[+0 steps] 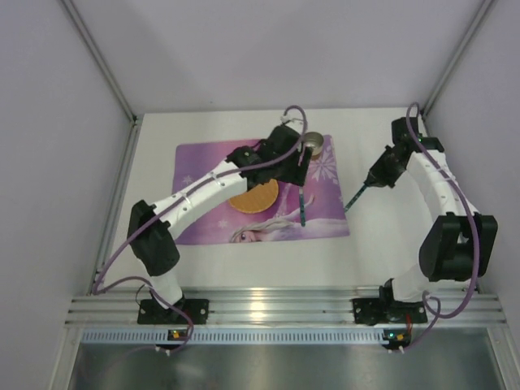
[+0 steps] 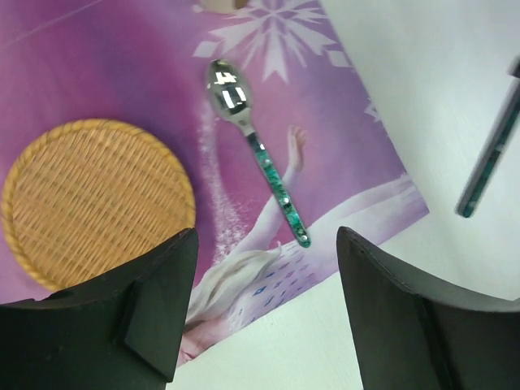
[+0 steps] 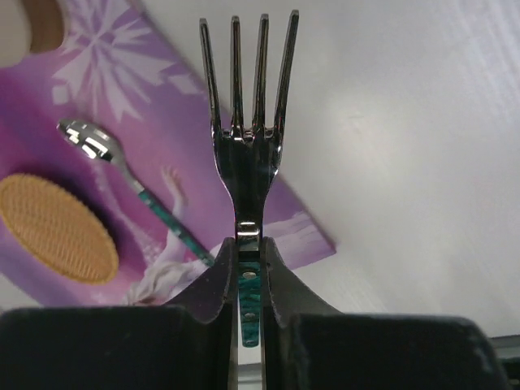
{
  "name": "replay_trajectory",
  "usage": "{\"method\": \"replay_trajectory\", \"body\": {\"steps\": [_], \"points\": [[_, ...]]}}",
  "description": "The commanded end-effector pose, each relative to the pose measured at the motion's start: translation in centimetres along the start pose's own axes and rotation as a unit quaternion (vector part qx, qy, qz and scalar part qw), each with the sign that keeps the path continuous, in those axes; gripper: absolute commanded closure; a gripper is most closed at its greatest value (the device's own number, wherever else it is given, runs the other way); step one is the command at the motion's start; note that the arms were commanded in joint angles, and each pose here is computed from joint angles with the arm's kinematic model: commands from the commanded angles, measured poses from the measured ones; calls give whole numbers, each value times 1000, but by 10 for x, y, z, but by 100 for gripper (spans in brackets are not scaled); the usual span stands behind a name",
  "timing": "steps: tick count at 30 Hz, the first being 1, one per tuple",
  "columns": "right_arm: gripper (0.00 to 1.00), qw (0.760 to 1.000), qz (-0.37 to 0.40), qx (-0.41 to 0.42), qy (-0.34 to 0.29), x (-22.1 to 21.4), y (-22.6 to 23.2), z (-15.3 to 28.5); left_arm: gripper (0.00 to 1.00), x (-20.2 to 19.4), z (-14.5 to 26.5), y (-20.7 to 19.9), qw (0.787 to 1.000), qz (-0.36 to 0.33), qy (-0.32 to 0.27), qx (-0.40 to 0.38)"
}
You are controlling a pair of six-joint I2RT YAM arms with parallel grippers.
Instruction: Set the dinner table for one person
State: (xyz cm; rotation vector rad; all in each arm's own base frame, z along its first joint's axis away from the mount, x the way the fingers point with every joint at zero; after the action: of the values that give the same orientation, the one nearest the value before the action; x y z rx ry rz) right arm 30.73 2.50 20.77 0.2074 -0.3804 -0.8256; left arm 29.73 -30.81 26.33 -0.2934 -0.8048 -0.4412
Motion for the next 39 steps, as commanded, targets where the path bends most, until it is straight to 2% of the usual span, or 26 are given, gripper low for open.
{"method": "replay_trajectory", "body": {"steps": [1,9,18,20,21,23,27,33,34,38,39], "points": [[100,995,15,56,79,-33,39,17,26,5,6,-28,992,-112,-33,50],[100,978,57,145,136,-65,93,51,28,2,7,-82,984,-174,-42,8],[100,969,70,165,170,-80,96,56,29,-8,2,-115,982,-189,-14,-22],[100,967,72,170,174,-80,97,59,34,-13,-3,-115,981,-193,-6,-1],[100,967,72,173,175,-80,97,60,42,-11,-3,-114,981,-192,-8,8],[100,963,73,182,185,-82,98,65,50,-18,-10,-106,979,-198,13,48],[100,958,74,193,198,-85,97,71,51,-23,-17,-99,972,-216,33,90],[100,955,79,198,207,-87,96,73,51,-22,-19,-93,965,-225,28,129],[100,954,80,198,209,-87,96,73,53,-21,-18,-92,965,-225,25,133],[100,953,83,196,216,-89,95,70,82,-18,-17,-90,963,-229,20,144],[100,952,83,196,219,-89,96,69,86,-18,-17,-90,962,-230,19,145]]}}
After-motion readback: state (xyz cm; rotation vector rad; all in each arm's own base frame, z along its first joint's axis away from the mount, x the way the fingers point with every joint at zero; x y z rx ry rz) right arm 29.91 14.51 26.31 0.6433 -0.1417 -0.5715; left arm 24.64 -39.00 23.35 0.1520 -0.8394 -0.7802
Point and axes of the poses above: each gripper's point midway between its finger pads, its own z axis back along the fingers, its own y axis along the line the jaws close on, x = y × z, the point moved 7 cm from there along z, back along the fingers, and after that the axes turned 7 degrees about -z, right-handed, at the moved point
